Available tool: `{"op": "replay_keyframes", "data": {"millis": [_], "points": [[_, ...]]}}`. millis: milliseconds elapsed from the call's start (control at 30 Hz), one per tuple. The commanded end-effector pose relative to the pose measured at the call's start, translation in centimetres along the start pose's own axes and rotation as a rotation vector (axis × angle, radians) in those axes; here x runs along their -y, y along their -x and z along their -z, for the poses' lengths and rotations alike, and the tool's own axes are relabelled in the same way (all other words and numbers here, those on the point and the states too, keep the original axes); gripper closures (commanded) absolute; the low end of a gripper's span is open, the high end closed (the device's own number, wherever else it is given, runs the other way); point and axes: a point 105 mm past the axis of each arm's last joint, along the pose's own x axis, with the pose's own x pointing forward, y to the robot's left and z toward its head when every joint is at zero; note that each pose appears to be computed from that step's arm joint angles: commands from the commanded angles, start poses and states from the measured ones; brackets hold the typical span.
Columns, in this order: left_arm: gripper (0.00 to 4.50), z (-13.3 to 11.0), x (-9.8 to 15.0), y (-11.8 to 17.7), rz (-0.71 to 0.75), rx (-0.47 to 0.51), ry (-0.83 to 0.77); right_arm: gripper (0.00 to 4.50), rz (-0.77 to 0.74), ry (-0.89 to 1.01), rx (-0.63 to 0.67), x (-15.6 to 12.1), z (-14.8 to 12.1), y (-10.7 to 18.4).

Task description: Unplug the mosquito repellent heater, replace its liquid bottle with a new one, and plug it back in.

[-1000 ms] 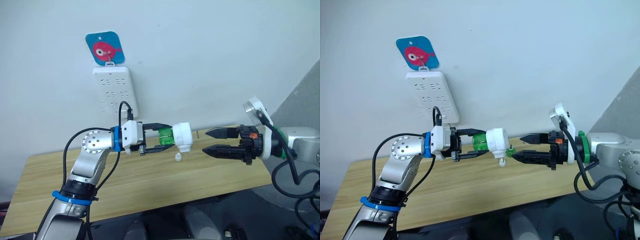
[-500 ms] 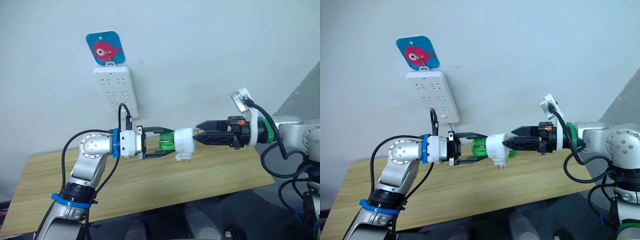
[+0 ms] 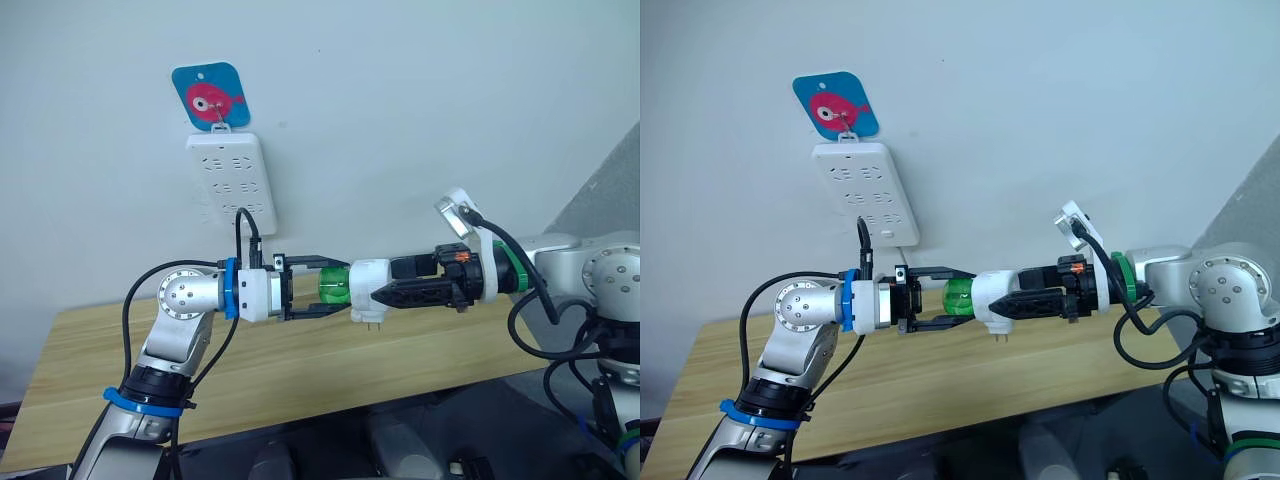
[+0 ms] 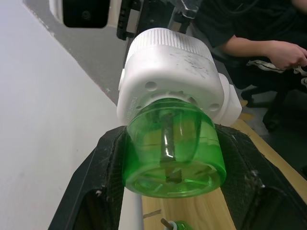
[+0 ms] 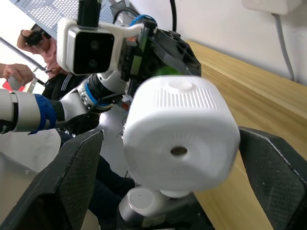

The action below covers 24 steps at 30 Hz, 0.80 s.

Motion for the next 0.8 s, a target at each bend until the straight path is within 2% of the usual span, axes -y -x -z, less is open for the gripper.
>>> {"op": "replay_keyframes", "data": {"millis": [33, 533, 633, 733, 800], "points": [[2.22, -0.54, -0.2, -0.08, -0.007, 0.025, -0.03, 0.0, -0.037, 0.014, 0.02, -0.62, -0.75, -0.22], [2.22, -0.38, -0.2, -0.37, -0.032, 0.037, -0.05, 0.0, -0.075, -0.013, -0.033, -0.88, -0.1, -1.01], [2.22, -0.31, -0.15, -0.39, -0.036, 0.036, -0.049, 0.55, -0.075, -0.014, -0.031, -0.87, -0.15, -1.07], [2.22, -0.29, -0.07, -0.46, -0.04, 0.038, -0.049, 1.47, -0.076, -0.01, -0.029, -0.89, -0.18, -1.12], [2.22, -0.33, -0.08, -0.52, -0.049, 0.041, -0.055, 1.5, -0.078, -0.008, -0.028, -0.94, -0.18, -1.12]]}}
